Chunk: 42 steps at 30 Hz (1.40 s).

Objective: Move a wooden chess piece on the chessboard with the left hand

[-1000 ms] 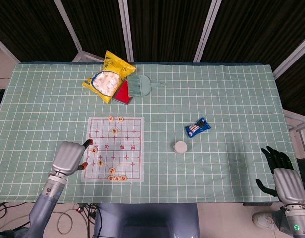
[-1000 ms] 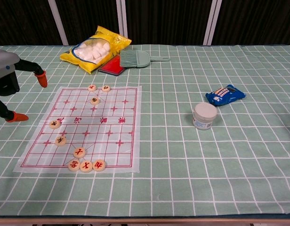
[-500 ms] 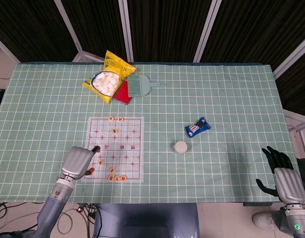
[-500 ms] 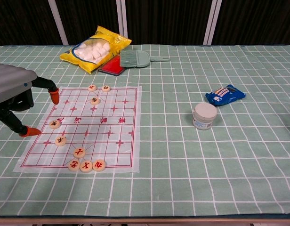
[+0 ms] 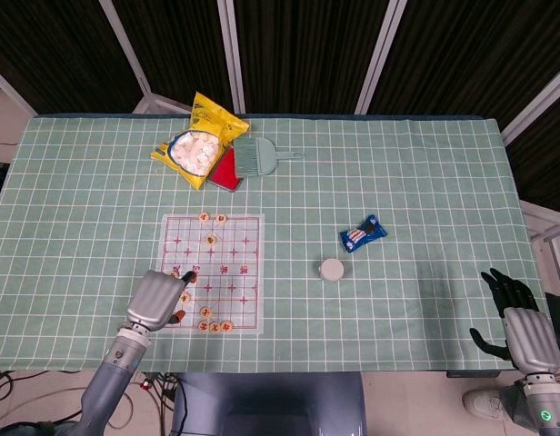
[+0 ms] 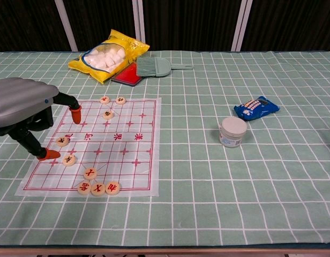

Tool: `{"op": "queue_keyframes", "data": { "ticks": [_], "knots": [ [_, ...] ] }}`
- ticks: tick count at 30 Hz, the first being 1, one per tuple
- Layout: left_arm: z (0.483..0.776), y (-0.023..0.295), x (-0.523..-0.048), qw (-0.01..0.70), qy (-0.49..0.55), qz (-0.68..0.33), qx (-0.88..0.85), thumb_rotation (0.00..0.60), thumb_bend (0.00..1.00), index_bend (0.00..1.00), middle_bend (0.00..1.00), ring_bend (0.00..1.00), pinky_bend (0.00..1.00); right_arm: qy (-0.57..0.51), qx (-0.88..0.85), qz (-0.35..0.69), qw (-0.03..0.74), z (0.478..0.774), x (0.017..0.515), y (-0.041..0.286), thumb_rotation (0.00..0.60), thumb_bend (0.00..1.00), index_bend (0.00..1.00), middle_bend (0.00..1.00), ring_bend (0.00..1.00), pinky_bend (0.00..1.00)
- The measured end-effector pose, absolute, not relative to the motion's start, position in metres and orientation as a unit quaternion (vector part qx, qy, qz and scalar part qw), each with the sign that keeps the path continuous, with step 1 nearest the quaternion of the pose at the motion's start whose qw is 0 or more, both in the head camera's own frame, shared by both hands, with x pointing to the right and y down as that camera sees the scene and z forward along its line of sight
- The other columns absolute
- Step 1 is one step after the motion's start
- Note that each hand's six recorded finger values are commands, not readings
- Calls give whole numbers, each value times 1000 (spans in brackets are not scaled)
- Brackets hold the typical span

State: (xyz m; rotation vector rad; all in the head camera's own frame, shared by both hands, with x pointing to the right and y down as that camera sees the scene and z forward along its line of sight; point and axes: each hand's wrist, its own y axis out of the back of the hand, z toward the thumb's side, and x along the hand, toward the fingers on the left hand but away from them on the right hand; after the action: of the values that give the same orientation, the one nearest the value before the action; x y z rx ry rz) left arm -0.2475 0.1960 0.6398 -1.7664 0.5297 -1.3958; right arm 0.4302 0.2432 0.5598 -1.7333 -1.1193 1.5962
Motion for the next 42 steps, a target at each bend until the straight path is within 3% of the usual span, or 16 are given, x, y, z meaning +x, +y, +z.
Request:
{"op": "queue_keyframes", "data": {
  "ticks": [42],
  "knots": [
    [652, 238, -181, 381, 182, -545, -725, 600, 120, 418, 1000, 986, 1000, -418, -646, 586, 253, 559, 429, 244, 600, 338, 0, 0, 0, 0]
  ]
}}
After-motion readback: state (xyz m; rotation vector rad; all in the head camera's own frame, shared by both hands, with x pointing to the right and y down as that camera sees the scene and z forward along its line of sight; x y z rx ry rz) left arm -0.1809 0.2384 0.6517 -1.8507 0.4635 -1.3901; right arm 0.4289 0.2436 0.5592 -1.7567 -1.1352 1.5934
